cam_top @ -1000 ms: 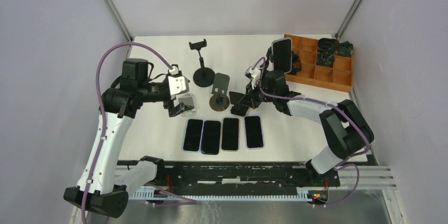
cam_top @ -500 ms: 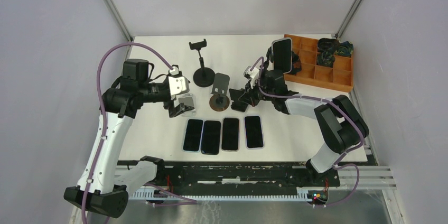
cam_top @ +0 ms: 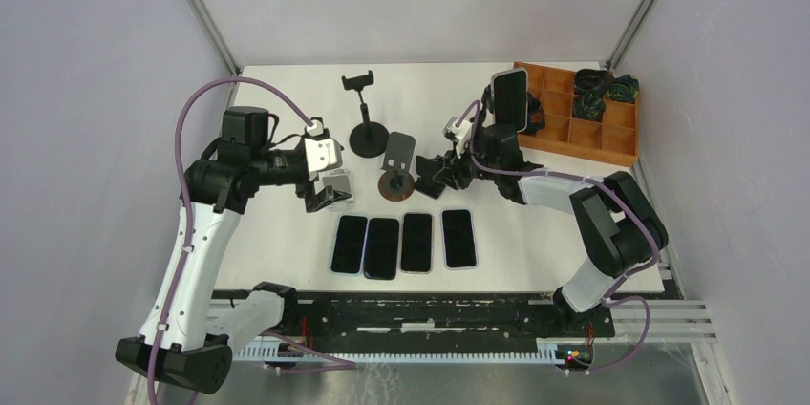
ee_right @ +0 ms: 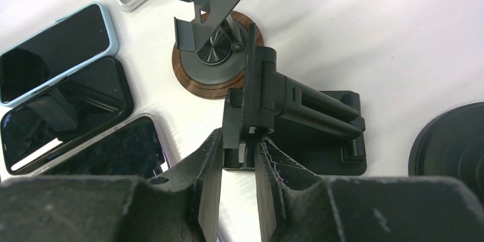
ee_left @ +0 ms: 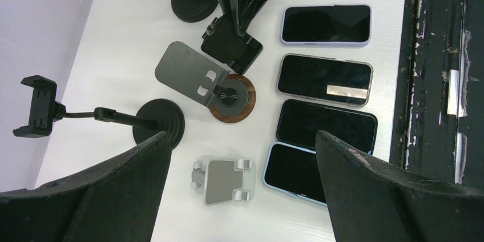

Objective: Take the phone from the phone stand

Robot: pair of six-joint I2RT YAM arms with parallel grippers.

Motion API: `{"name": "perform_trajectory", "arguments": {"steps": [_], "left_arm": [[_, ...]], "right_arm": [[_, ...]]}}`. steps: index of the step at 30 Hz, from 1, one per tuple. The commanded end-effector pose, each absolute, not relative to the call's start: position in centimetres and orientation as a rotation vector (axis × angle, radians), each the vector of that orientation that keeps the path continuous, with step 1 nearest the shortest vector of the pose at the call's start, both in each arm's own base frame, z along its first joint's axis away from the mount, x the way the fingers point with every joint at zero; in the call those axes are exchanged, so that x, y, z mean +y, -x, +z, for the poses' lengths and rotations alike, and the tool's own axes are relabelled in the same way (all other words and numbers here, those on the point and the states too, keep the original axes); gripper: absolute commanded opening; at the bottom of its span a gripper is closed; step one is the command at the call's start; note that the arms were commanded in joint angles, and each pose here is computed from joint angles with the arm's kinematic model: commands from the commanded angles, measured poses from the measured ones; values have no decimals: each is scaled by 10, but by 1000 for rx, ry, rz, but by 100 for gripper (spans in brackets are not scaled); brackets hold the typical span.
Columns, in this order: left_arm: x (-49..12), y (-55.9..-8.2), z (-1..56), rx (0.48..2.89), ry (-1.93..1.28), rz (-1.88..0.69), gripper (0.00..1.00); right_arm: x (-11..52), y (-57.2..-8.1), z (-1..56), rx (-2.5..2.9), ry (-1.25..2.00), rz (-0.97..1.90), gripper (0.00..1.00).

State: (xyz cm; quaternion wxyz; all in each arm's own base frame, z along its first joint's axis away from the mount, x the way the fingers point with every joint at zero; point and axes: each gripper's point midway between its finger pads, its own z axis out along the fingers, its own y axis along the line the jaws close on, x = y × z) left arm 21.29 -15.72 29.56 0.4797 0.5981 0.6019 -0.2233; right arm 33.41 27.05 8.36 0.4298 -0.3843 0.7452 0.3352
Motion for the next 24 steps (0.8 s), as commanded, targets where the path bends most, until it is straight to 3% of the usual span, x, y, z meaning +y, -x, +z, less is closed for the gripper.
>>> {"name": "perform_trajectory", "arguments": {"steps": [1, 16, 24], "left_arm": [[-161, -210, 301, 1458, -1440, -580, 100], [-162, -209, 307, 1440, -1439, -581, 100], [-162, -209, 309, 1436, -1439, -571, 100]], "right_arm": [[277, -338, 110, 1750, 991, 857, 32], [239, -345, 110, 1861, 982, 621, 37], [211, -357, 122, 1928, 772, 448, 43]]}}
